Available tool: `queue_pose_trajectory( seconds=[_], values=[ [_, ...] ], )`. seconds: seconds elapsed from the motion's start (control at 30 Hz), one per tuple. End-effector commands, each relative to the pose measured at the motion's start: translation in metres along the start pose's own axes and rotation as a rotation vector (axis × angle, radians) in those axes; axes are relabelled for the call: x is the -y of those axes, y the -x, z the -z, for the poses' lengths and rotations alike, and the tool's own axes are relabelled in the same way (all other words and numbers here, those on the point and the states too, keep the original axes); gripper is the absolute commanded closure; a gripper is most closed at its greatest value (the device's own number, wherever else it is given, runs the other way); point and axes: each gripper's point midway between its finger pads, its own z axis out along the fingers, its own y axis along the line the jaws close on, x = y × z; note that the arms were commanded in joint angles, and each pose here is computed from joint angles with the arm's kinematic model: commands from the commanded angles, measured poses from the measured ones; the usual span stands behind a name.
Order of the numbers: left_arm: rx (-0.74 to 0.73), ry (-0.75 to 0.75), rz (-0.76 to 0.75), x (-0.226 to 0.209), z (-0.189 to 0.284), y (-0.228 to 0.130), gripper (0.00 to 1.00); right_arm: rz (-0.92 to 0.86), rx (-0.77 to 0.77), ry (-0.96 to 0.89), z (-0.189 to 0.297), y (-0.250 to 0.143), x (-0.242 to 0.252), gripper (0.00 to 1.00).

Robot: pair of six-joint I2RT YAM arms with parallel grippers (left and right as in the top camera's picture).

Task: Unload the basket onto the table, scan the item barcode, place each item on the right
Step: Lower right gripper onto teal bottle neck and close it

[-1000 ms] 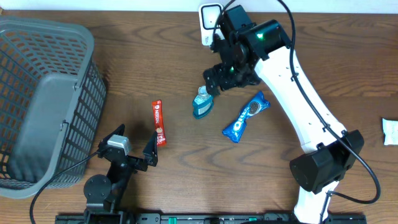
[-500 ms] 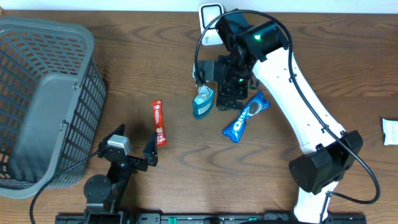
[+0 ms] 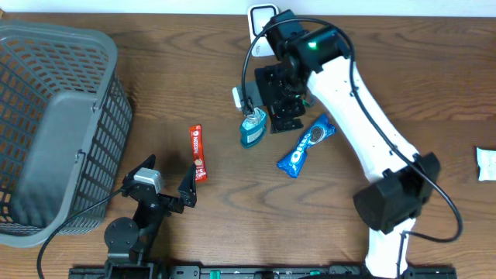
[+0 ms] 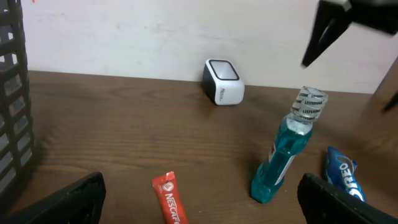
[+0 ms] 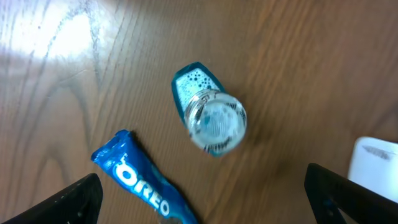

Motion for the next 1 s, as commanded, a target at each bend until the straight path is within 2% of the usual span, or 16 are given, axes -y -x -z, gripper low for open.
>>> queue_pose_trajectory(
  seconds=[0.0,0.47,0.97],
  values=[
    [-0.042,0.008,0.021,-0.003,-0.001,-0.015,0.02,0.03,0.004,0.036,-0.02,0.002,0.003,0.01],
    [-0.042,0.008,0.021,-0.003,-0.001,-0.015,0.02,0.085,0.016,0.019,-0.042,0.021,0.012,0.01],
    [-0.042,0.008,0.021,-0.003,-0.001,-0.015,0.02,0.017,-0.043,0.035,-0.075,0.011,0.02,0.02]
  ],
)
